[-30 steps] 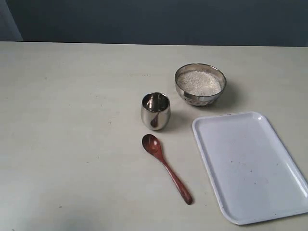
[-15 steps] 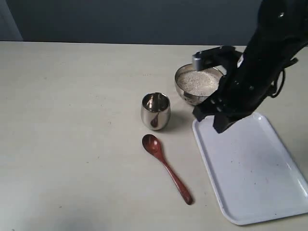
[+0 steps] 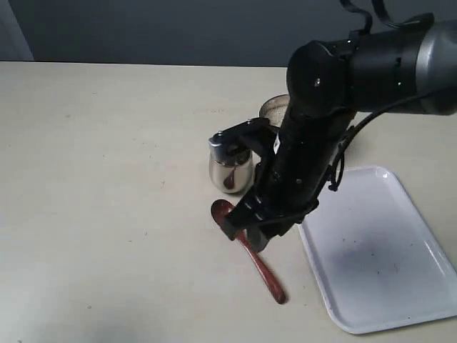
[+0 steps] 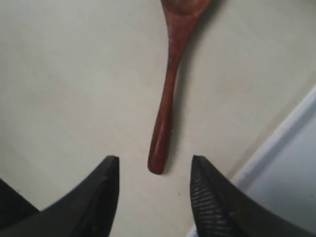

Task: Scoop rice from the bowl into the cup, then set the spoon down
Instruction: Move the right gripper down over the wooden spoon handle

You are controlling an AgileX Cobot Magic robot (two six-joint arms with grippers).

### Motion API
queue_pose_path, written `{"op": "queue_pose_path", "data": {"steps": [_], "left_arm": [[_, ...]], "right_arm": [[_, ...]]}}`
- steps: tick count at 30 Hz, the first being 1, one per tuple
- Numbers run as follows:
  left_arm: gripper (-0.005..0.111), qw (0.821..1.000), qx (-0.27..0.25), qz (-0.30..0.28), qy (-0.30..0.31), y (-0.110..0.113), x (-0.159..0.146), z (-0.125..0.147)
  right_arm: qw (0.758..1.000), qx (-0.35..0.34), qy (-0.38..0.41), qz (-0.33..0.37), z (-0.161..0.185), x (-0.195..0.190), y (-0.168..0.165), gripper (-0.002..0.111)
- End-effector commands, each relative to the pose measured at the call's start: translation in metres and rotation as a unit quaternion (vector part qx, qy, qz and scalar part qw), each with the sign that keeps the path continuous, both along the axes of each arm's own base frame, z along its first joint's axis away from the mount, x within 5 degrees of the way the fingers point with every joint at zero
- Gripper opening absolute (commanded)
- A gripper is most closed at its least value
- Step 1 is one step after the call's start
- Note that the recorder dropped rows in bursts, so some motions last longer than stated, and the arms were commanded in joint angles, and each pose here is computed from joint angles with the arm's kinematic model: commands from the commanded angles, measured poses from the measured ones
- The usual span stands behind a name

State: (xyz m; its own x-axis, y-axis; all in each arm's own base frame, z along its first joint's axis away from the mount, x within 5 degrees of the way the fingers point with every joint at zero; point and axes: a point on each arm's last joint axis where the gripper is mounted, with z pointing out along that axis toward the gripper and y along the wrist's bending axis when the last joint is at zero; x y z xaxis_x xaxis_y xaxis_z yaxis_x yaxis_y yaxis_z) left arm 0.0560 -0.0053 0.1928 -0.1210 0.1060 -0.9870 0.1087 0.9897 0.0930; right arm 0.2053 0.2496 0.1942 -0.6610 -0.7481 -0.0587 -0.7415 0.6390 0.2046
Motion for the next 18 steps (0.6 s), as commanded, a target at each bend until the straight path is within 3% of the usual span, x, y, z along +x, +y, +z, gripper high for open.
{"op": "queue_pose_path", "data": {"steps": [1,8,13,18], "left_arm": [[0.0,1.0,-0.001,0.0,-0.006,0.0,0.0,0.002],[0.0,1.0,-0.001,0.0,-0.006,0.0,0.0,0.002],[0.0,1.0,-0.001,0.0,-0.006,0.0,0.0,0.002],[0.0,1.0,-0.001,0.0,-0.006,0.0,0.0,0.002]], "right_arm": [[0.999,0.026,-0.02,-0.001,0.002,-0.005,0.013,0.045],[1.0,-0.004,0.002,0.02,-0.022,-0.016,0.026,0.045],[0.997,-0.074,0.009,0.022,-0.044,-0.016,0.023,0.045],[0.996,-0.086,-0.001,0.019,-0.044,-0.015,0.021,0.045]]}}
